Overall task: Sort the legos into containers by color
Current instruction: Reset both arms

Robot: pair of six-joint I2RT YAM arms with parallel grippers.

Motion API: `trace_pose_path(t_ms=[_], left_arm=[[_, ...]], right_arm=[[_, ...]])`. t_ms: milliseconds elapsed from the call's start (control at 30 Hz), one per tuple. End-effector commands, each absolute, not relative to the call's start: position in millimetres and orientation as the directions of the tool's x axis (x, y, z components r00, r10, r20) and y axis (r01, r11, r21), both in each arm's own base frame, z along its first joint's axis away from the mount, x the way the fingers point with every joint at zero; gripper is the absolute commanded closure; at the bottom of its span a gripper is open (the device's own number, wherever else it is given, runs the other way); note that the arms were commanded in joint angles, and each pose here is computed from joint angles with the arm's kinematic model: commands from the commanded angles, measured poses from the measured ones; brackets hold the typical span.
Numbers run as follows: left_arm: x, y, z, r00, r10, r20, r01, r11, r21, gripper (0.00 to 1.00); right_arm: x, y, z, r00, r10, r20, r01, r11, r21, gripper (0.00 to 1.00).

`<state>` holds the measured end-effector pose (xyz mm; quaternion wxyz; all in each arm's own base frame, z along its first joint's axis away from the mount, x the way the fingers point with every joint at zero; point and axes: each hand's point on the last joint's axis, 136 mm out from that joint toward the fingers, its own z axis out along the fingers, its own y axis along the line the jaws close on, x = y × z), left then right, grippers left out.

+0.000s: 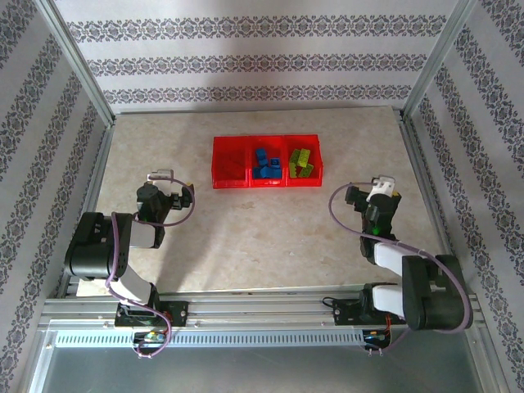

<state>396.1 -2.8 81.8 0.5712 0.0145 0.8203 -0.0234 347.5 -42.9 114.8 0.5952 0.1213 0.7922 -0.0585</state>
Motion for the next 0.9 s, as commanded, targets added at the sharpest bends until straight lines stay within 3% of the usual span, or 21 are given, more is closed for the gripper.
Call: trace_pose_path(t_ms=[0, 367, 467, 533, 867], left_arm=[[401, 6, 88, -0.334, -0.019, -0.942, 0.017, 1.000, -0.026, 0.00], [400, 5, 87, -0.337, -0.017, -0.941, 0.020, 0.999, -0.025, 0.00], [400, 5, 87, -0.337, -0.016, -0.941, 0.022, 0.999, -0.025, 0.00], [401, 5, 88, -0.335, -0.015, -0.942, 0.023, 0.999, -0.024, 0.00], [401, 5, 88, -0.335, -0.015, -0.942, 0.023, 0.999, -0.024, 0.00]], right_arm=[[358, -36, 130, -0.174, 0.122, -0.977, 0.202, 0.976, 0.086, 0.02], [376, -26, 108, -0.192, 0.118, -0.974, 0.137, 0.986, 0.093, 0.02], [386, -13, 105, -0.248, 0.095, -0.964, 0.062, 0.995, 0.082, 0.02], [397, 10, 106, -0.287, 0.048, -0.957, -0.075, 0.995, 0.072, 0.02], [392, 28, 110, -0.272, 0.010, -0.962, -0.199, 0.978, 0.066, 0.02]])
